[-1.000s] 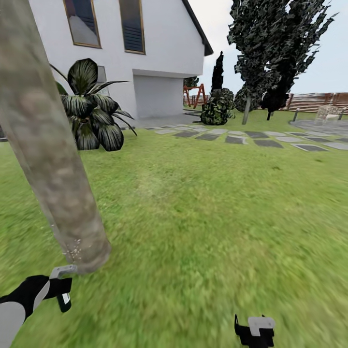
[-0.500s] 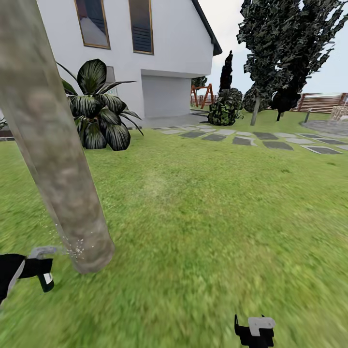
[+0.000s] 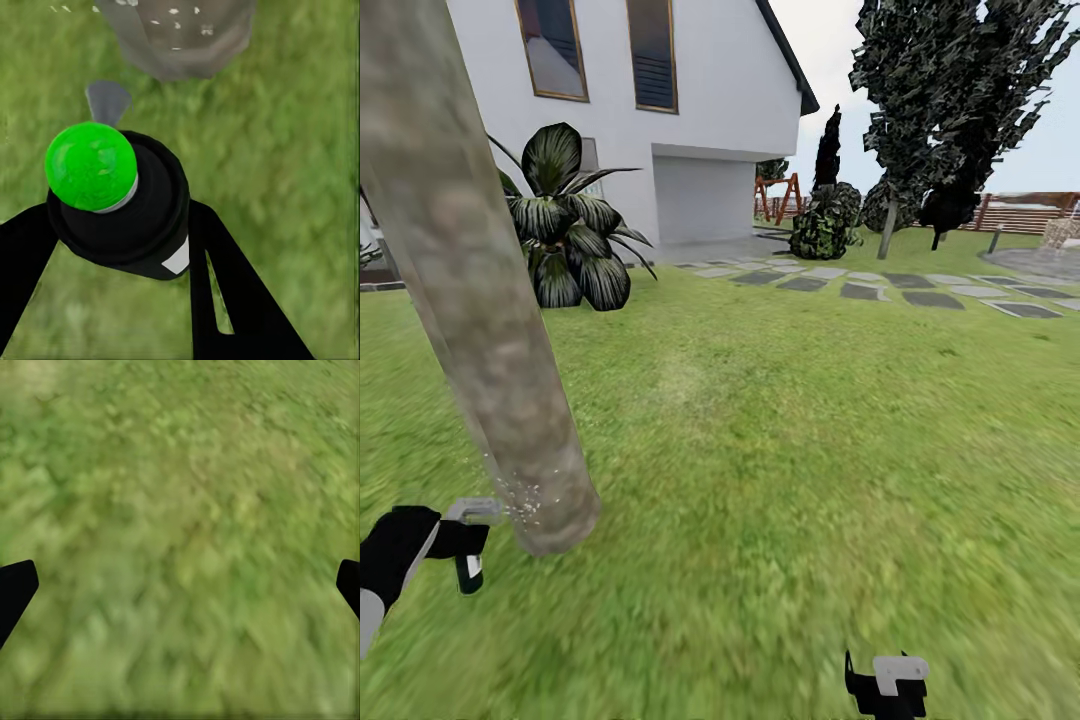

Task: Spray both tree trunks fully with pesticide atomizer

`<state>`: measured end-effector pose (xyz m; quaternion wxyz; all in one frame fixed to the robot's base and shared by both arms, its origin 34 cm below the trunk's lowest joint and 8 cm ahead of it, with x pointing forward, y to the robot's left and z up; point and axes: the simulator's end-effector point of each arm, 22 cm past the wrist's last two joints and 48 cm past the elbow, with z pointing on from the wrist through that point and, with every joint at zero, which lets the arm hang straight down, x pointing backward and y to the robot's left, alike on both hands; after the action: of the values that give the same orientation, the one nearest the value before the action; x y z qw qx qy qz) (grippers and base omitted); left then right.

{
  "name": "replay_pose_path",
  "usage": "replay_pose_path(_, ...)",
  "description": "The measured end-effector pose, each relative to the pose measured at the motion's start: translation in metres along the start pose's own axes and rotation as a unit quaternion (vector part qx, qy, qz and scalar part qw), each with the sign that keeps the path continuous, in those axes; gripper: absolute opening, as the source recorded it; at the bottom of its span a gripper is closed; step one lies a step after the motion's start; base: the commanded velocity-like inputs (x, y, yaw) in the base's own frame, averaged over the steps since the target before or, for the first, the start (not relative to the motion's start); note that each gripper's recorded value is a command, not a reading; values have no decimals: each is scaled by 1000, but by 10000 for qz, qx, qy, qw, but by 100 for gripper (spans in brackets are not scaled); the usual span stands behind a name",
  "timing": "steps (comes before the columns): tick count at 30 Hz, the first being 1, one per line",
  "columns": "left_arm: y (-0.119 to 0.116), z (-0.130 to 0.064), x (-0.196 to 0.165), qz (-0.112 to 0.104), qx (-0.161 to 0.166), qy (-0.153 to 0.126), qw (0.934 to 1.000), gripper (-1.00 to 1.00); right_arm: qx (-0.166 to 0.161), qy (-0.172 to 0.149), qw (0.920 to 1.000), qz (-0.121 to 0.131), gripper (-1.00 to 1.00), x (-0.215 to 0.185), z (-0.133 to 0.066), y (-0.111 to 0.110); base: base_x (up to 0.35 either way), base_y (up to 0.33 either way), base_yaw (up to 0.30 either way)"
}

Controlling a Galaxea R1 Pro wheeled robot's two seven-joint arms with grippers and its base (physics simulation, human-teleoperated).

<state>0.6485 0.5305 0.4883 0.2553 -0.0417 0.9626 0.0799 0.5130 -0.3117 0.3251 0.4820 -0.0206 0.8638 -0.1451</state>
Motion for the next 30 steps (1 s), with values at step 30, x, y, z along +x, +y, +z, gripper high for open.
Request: replay_pose_path(30,27,-57,-80,-271,-22,-304,9992,-100,31,-10,10000,5,100,-1,1,-2,0,-156,51)
